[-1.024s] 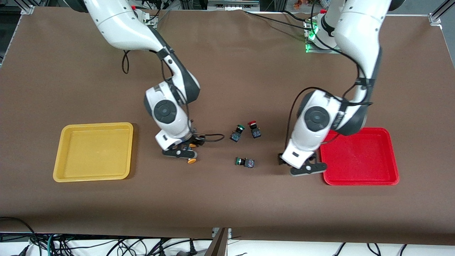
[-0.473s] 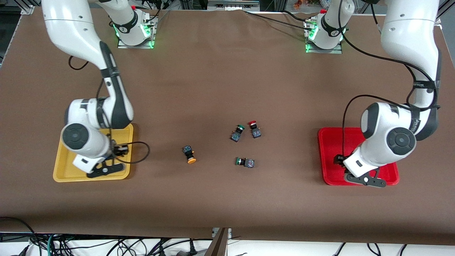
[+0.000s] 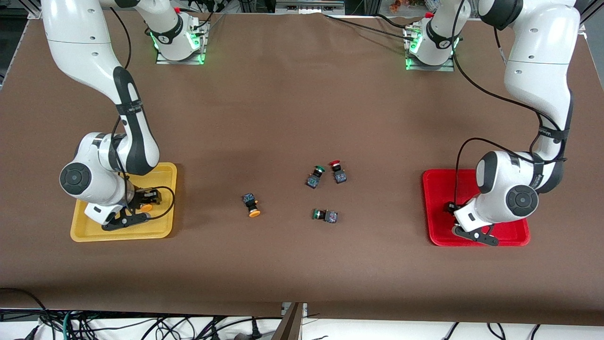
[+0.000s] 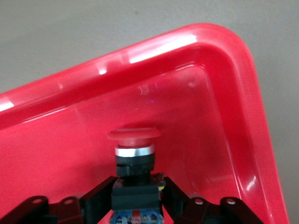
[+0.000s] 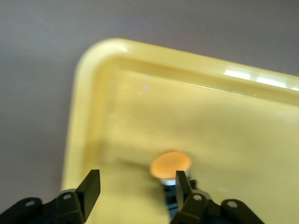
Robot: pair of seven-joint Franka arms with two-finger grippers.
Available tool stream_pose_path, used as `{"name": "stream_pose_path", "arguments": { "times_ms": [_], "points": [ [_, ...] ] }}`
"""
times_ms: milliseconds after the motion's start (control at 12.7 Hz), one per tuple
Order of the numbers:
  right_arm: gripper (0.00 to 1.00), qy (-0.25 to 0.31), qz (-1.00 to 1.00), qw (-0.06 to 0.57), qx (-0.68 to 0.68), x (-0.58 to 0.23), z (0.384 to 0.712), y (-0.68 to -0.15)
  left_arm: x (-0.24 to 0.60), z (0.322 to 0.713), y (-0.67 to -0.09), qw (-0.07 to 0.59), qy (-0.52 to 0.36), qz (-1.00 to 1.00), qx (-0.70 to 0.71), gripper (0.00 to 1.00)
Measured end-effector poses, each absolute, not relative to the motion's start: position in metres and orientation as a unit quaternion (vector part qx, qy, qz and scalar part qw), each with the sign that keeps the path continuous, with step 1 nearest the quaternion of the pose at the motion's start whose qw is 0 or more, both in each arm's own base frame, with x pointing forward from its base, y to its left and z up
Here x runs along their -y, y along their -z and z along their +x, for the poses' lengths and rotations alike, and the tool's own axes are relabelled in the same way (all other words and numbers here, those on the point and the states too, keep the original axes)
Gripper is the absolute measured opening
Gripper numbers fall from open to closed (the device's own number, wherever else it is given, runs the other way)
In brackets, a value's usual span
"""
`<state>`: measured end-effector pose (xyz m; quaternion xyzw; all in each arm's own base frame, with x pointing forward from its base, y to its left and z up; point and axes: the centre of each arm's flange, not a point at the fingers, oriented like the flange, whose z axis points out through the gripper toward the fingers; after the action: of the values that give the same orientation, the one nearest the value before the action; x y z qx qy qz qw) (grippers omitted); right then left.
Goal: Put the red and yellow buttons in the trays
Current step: 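Carry the red button to the red tray while the right gripper carries yellow, then open both grippers to release the buttons into the trays, then grasp the second red button with the left gripper while the right grasps yellow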
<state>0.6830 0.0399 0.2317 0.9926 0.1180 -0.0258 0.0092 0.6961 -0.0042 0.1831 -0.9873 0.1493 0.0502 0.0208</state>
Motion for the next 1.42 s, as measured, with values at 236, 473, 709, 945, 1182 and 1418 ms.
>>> {"name": "stream_pose_path", "arguments": {
  "times_ms": [236, 473, 709, 945, 1182, 1418],
  "points": [
    [0.74, 0.029, 0.997, -0.006, -0.065, -0.121, 0.693, -0.288, 0.008, 0.696, -0.183, 0.009, -0.049, -0.989, -0.142, 0.66],
    [0.74, 0.003, 1.000, -0.012, -0.014, -0.272, 0.666, -0.324, 0.024, 0.699, -0.213, -0.001, -0.045, -0.988, -0.146, 0.96],
    [0.74, -0.025, 0.999, -0.019, -0.019, -0.359, 0.639, -0.313, 0.086, 0.689, -0.285, -0.028, -0.058, -0.991, -0.118, 1.00],
    [0.74, -0.041, 0.994, -0.011, -0.100, -0.357, 0.648, -0.271, 0.157, 0.673, -0.313, -0.049, -0.062, -0.997, -0.026, 1.00],
    [0.74, -0.032, 0.989, 0.001, -0.143, -0.333, 0.660, -0.243, 0.208, 0.661, -0.300, -0.055, -0.062, -0.994, 0.066, 1.00],
    [0.78, -0.037, 0.991, -0.018, -0.125, -0.329, 0.664, -0.219, 0.268, 0.645, -0.278, -0.057, -0.060, -0.982, 0.171, 1.00]
  ]
}}
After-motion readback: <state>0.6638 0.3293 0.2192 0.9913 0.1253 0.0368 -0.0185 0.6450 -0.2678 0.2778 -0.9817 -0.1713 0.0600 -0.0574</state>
